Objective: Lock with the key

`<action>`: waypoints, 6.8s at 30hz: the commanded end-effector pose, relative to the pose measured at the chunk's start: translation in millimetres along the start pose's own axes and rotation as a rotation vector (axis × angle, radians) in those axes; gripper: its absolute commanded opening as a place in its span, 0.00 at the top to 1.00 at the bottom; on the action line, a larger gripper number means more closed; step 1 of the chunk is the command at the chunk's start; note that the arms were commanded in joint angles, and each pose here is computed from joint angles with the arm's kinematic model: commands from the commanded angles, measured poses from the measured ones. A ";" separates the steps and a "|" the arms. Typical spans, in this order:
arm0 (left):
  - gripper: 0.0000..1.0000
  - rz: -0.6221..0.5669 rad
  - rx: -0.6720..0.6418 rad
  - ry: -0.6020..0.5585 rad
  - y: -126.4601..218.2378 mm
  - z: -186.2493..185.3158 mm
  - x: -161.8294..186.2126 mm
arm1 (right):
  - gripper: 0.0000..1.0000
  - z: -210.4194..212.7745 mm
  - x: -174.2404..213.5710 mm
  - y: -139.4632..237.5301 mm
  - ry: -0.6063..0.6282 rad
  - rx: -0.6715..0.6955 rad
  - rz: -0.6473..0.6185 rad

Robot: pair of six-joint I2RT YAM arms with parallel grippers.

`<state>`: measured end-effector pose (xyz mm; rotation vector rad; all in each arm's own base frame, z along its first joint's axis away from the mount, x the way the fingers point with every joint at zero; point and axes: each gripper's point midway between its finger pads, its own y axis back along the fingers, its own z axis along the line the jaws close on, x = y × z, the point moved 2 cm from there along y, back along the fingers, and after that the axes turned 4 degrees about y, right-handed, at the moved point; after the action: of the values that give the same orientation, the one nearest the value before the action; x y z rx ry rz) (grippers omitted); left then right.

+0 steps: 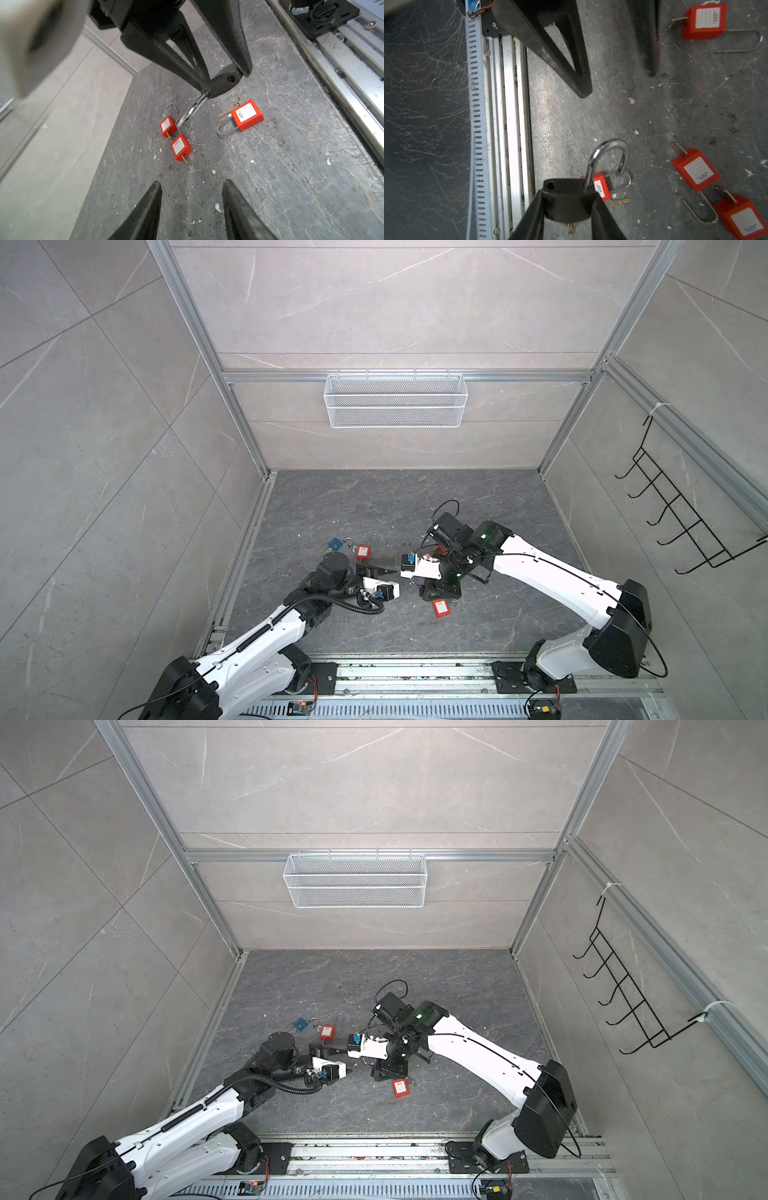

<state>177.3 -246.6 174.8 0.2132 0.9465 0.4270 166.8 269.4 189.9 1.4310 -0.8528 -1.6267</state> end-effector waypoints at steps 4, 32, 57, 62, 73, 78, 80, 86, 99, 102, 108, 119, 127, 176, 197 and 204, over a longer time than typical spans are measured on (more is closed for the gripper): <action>0.50 -0.051 -0.046 -0.175 -7.9 16.2 -30.0 | 0.71 7.0 -8.2 6.4 -0.005 -0.066 -0.016; 0.81 -0.094 0.000 -0.214 -16.2 4.6 -60.1 | 0.72 14.9 -8.1 0.2 -0.037 -0.150 -0.006; 1.00 -0.104 0.058 -0.091 -6.0 1.8 -72.4 | 0.53 10.2 -18.4 25.3 0.051 -0.027 -0.074; 1.00 -0.092 0.036 0.038 4.9 6.6 -78.0 | 0.47 4.4 -20.8 50.8 0.060 0.099 -0.136; 1.00 -0.088 0.029 0.407 24.9 8.9 -87.0 | 0.51 7.5 -16.3 64.8 0.071 0.217 -0.229; 1.00 -0.097 0.064 0.506 25.3 4.4 -88.6 | 0.52 17.3 -21.4 63.7 0.152 0.251 -0.333; 1.00 -0.099 0.063 0.526 25.4 4.5 -88.8 | 0.52 22.8 -22.9 60.9 0.176 0.232 -0.334; 1.00 -0.111 0.075 0.546 26.0 4.5 -92.2 | 0.54 30.2 -29.0 48.7 0.223 0.218 -0.290; 1.00 -0.139 0.124 0.546 26.9 -1.2 -98.0 | 0.62 22.3 -30.1 25.1 0.239 0.223 -0.270; 1.00 -0.140 0.126 0.544 27.0 -1.4 -98.3 | 0.64 21.8 -28.8 22.6 0.241 0.223 -0.270; 1.00 -0.136 0.125 0.542 26.9 -1.1 -98.0 | 0.75 25.2 -26.4 19.2 0.241 0.205 -0.272; 0.84 -0.093 0.092 0.554 27.4 2.6 -92.3 | 0.89 31.7 -28.1 25.3 0.243 0.188 -0.296; 0.67 -0.055 0.096 0.552 31.3 -11.1 -78.6 | 0.92 34.6 -33.1 30.1 0.233 0.178 -0.325; 1.00 -0.244 0.225 0.582 2.5 -13.2 -102.8 | 1.00 39.1 -105.8 56.2 0.323 0.115 -0.650; 1.00 -0.034 0.215 0.524 30.2 -8.0 -87.8 | 0.64 52.8 -5.6 65.4 0.185 0.257 -0.301; 1.00 -0.046 0.231 0.522 26.9 -6.7 -90.7 | 0.72 47.6 -15.8 49.1 0.163 0.181 -0.284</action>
<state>118.8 -257.0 221.2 0.3311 1.5655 0.4101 128.9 255.3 240.1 1.8737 -0.7773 -1.6212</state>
